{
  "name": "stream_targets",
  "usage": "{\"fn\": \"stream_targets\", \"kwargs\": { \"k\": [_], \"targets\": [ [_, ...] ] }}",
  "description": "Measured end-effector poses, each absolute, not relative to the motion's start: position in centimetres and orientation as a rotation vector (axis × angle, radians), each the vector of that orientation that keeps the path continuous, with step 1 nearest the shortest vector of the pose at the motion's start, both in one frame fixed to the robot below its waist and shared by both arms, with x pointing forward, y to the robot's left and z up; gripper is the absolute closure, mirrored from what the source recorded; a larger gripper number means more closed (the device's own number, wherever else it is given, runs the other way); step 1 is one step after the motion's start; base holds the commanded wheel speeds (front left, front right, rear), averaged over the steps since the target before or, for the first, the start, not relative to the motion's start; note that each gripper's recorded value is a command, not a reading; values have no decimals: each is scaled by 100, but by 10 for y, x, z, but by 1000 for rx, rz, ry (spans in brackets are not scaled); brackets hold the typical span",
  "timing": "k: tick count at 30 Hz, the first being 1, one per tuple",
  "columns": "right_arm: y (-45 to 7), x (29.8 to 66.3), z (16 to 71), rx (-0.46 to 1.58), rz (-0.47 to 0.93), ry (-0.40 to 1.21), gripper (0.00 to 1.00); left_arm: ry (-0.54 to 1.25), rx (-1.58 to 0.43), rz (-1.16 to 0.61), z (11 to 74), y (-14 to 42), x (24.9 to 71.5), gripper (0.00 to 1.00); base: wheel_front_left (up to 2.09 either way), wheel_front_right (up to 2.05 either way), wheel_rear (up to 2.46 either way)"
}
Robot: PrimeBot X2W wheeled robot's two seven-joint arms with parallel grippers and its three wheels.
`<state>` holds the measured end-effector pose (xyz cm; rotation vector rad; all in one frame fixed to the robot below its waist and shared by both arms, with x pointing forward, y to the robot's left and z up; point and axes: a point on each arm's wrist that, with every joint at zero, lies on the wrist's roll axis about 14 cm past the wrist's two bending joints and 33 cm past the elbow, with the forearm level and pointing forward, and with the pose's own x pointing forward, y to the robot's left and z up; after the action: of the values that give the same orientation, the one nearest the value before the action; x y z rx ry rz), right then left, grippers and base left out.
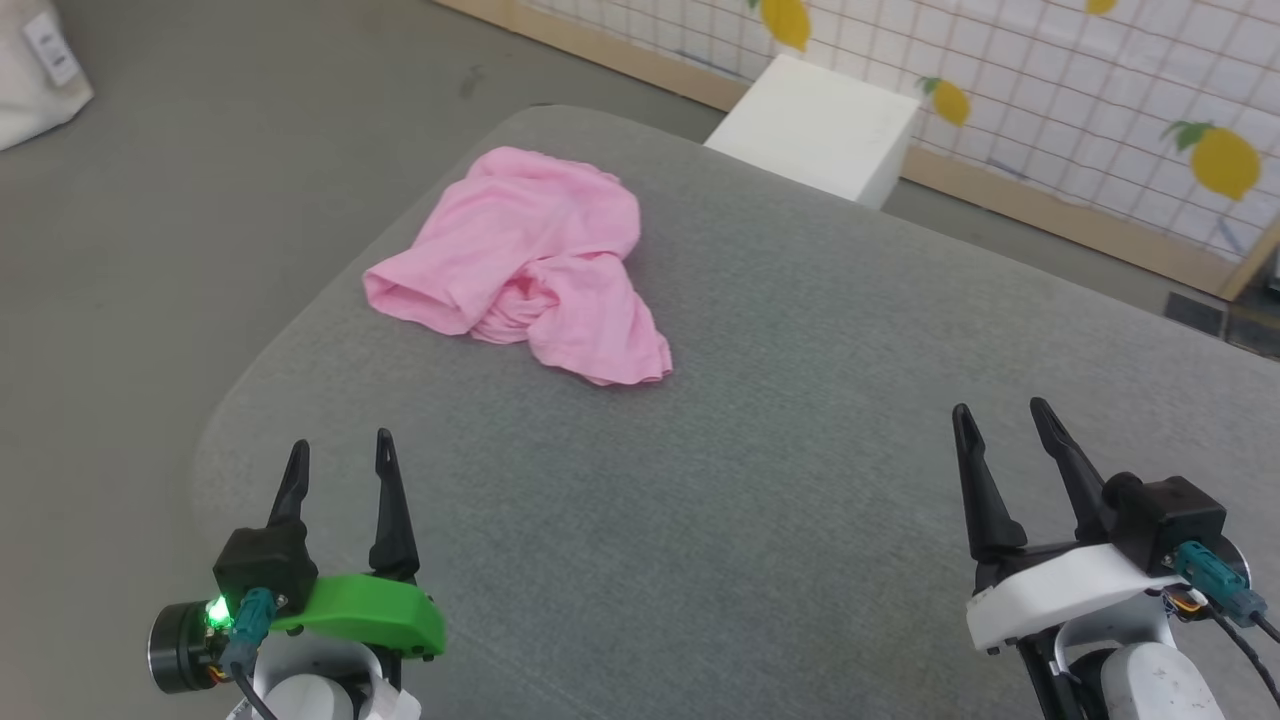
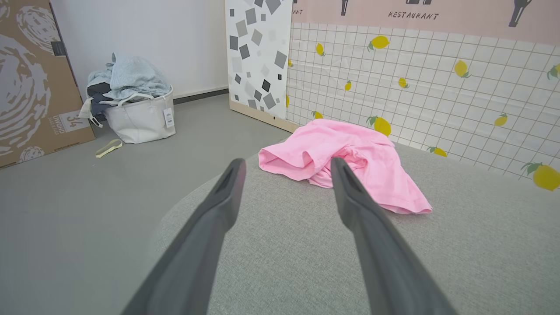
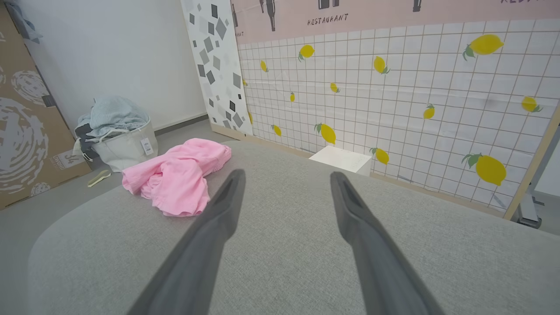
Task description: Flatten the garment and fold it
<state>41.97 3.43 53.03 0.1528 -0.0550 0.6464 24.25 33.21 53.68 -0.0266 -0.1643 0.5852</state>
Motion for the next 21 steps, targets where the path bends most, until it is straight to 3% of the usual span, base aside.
{"fn": "stream_targets", "kwargs": {
  "k": [12, 21],
  "targets": [
    [52, 418, 526, 141, 695, -43, 0, -157, -23, 642, 535, 342, 227, 0, 0, 0, 0],
    [47, 428, 523, 147, 677, -33, 0, -121, -108, 604, 536, 351, 254, 0, 0, 0, 0]
  ]
}}
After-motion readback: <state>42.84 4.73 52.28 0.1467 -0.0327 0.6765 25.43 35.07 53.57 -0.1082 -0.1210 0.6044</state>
